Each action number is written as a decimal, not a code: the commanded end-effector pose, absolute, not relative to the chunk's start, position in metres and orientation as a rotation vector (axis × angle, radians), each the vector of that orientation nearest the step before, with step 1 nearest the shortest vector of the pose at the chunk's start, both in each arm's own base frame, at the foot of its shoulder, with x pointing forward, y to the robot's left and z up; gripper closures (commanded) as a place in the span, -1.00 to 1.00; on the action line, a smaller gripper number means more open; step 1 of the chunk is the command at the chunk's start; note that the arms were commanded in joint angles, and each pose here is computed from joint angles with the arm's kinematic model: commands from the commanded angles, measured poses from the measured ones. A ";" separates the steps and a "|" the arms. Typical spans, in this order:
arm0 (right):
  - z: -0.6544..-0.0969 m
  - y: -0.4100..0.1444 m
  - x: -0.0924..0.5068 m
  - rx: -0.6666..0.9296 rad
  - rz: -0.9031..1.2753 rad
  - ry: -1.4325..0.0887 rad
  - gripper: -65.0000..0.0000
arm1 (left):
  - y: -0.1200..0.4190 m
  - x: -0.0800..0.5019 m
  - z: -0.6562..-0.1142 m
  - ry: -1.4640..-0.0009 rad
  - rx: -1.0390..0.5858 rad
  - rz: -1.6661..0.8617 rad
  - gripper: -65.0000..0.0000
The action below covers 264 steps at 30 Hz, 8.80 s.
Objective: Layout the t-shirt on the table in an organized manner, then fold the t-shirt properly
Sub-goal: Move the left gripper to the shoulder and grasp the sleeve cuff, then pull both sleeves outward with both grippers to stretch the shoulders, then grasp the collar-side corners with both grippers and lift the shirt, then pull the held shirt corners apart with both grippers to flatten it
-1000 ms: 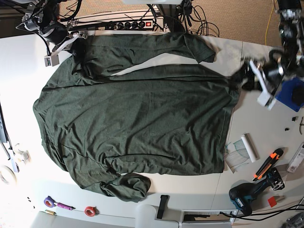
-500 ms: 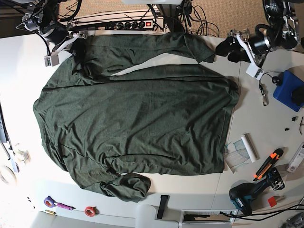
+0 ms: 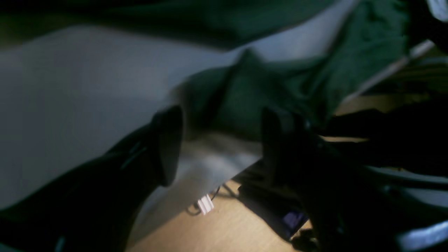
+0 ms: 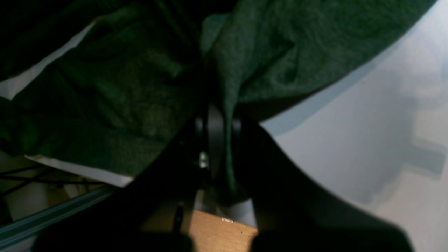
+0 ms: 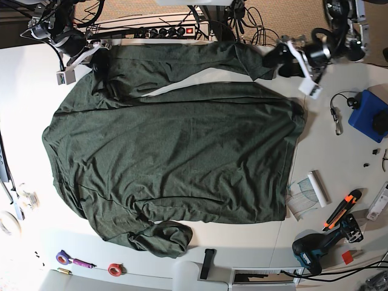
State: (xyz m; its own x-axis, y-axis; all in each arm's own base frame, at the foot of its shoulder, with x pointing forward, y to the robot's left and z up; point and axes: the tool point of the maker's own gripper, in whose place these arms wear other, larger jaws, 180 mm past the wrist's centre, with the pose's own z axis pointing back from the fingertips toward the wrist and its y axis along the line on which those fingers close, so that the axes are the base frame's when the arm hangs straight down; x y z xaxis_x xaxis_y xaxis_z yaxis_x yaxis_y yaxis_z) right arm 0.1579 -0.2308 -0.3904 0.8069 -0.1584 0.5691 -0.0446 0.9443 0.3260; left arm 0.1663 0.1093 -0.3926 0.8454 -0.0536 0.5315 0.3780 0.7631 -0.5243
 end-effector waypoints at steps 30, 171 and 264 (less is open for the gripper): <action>-0.333 -0.251 0.164 0.260 -0.010 -0.748 1.00 | 0.070 0.162 -0.355 -0.578 -0.847 -0.427 1.00; -0.375 -0.257 0.277 0.063 0.014 -0.725 1.00 | 0.157 0.266 -0.311 -0.903 -0.500 -0.430 1.00; -0.384 -0.362 0.238 -0.339 -0.109 -0.624 1.00 | 0.128 0.268 -0.410 -0.666 -0.295 -0.406 1.00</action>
